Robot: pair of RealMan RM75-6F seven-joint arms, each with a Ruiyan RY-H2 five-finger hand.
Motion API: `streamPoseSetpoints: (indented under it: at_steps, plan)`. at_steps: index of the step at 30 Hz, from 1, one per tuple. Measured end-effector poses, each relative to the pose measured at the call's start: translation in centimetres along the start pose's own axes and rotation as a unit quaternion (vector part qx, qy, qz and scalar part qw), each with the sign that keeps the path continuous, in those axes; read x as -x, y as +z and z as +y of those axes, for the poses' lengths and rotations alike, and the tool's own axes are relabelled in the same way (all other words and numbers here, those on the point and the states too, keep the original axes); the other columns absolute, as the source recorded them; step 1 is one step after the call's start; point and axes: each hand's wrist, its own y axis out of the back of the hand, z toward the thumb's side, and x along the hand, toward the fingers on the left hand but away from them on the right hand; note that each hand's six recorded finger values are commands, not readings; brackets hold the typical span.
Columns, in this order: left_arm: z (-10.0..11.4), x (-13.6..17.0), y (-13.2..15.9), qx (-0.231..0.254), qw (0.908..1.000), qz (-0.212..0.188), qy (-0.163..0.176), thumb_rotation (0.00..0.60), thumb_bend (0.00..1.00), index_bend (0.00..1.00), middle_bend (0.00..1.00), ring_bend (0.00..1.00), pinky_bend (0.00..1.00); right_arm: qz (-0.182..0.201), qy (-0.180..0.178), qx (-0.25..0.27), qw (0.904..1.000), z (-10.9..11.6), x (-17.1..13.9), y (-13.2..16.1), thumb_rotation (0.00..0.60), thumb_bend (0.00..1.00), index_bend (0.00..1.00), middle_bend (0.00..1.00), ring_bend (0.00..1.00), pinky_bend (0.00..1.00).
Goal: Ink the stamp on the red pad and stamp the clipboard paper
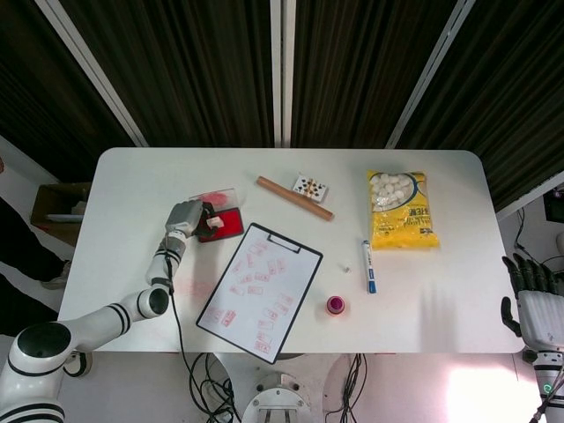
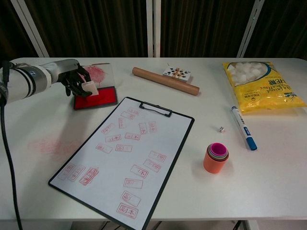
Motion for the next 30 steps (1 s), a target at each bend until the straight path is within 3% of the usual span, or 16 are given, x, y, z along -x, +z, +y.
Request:
streamPoseSetpoints:
  at_steps: [11, 19, 23, 30]
  plan:
    - [1.3, 0.6, 1.0, 0.012, 0.9998, -0.017, 0.007, 0.6, 0.45, 0.69, 0.69, 0.61, 0.58, 0.002, -0.004, 0.008, 1.0, 0.2, -0.2, -0.2, 0.6, 0.56, 0.0, 0.0, 0.0, 0.0]
    - [2.5, 3.4, 3.3, 0.033, 0.9983, -0.047, 0.003, 0.6, 0.46, 0.7, 0.7, 0.64, 0.59, 0.005, -0.005, 0.013, 0.9999, 0.2, -0.6, -0.5, 0.6, 0.56, 0.0, 0.0, 0.0, 0.0]
    - [1.8, 5.9, 5.4, 0.04, 0.9963, -0.074, -0.014, 0.6, 0.46, 0.7, 0.7, 0.64, 0.59, 0.008, -0.003, 0.015, 0.9999, 0.0, -0.9, -0.6, 0.6, 0.56, 0.0, 0.0, 0.0, 0.0]
    - [-1.6, 9.4, 9.8, 0.015, 0.9904, -0.135, -0.026, 0.6, 0.46, 0.7, 0.7, 0.64, 0.59, 0.008, -0.006, 0.017, 0.9998, 0.1, -1.4, -0.7, 0.6, 0.56, 0.0, 0.0, 0.0, 0.0]
